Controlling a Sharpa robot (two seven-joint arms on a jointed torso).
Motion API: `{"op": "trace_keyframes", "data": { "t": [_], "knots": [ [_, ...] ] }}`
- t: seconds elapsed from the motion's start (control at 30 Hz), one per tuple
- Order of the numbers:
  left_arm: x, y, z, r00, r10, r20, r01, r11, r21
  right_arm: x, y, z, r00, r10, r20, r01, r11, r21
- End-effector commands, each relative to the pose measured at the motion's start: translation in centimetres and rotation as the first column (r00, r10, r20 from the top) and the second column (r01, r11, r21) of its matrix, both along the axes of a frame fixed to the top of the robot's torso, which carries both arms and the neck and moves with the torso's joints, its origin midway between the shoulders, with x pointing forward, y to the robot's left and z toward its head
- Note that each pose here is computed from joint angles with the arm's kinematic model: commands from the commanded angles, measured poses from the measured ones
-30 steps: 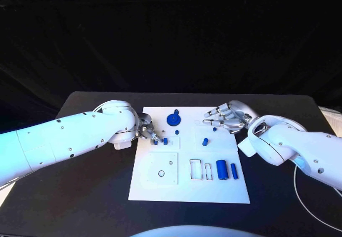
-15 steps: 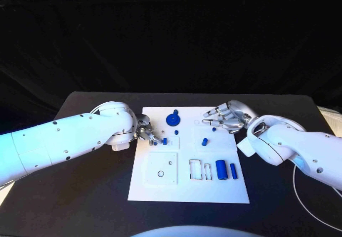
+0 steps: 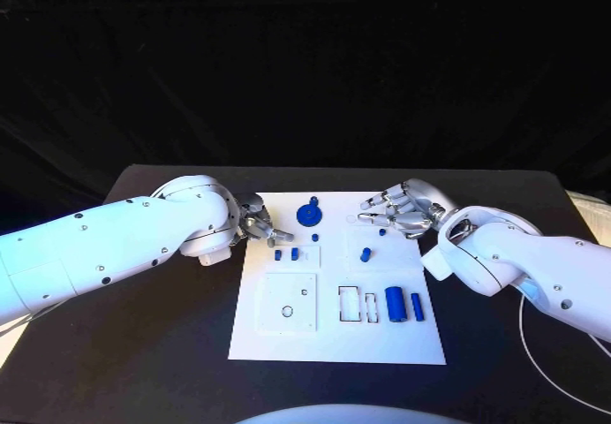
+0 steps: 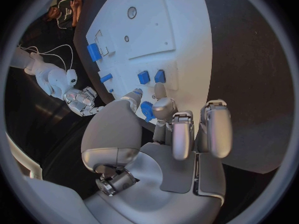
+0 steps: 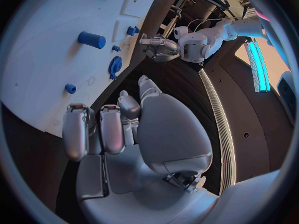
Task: Assemble the parts on the task board
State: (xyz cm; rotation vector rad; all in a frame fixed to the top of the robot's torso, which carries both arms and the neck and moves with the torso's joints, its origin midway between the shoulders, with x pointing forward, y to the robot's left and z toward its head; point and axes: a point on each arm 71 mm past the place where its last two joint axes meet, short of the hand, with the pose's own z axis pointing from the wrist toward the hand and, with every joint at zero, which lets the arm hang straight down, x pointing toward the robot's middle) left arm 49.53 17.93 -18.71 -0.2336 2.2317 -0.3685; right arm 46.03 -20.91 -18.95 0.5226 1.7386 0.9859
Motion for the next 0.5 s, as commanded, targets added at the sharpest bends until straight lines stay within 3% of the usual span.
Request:
{"op": "trace_keyframes", "data": {
  "t": [0.03, 0.2, 0.27, 0.33, 0.37, 0.5],
  "knots": [
    [0.21, 0.2, 0.6, 0.996, 0.084, 0.042, -0.08, 0.993, -0.089, 0.0, 0.1, 0.0, 1.0, 0.009, 0.009, -0.009, 1.0, 0.004],
    [0.37, 0.6, 1.15, 0.986, 0.138, 0.092, -0.125, 0.983, -0.138, 0.0, -0.1, -0.2, 1.0, 0.005, 0.004, -0.005, 1.0, 0.003],
    [0.56, 0.5, 1.52, 0.98, 0.141, 0.138, -0.115, 0.977, -0.18, 0.0, -0.1, -0.2, 1.0, 0.004, 0.003, -0.004, 1.0, 0.003],
    [0.92, 0.0, 2.23, 0.964, 0.138, 0.225, -0.073, 0.959, -0.274, 0.0, -0.1, -0.3, 1.0, 0.002, 0.002, -0.002, 1.0, 0.002],
    [1.14, -0.6, 2.71, 0.949, 0.121, 0.292, -0.014, 0.939, -0.344, 0.0, -0.2, -0.3, 1.0, -0.001, 0.002, 0.001, 1.0, 0.003],
    [1.21, -2.2, 3.09, 0.91, 0.043, 0.412, 0.146, 0.898, -0.416, 0.0, -0.1, -0.4, 1.0, -0.007, 0.006, 0.007, 1.0, 0.006]
  ]
}}
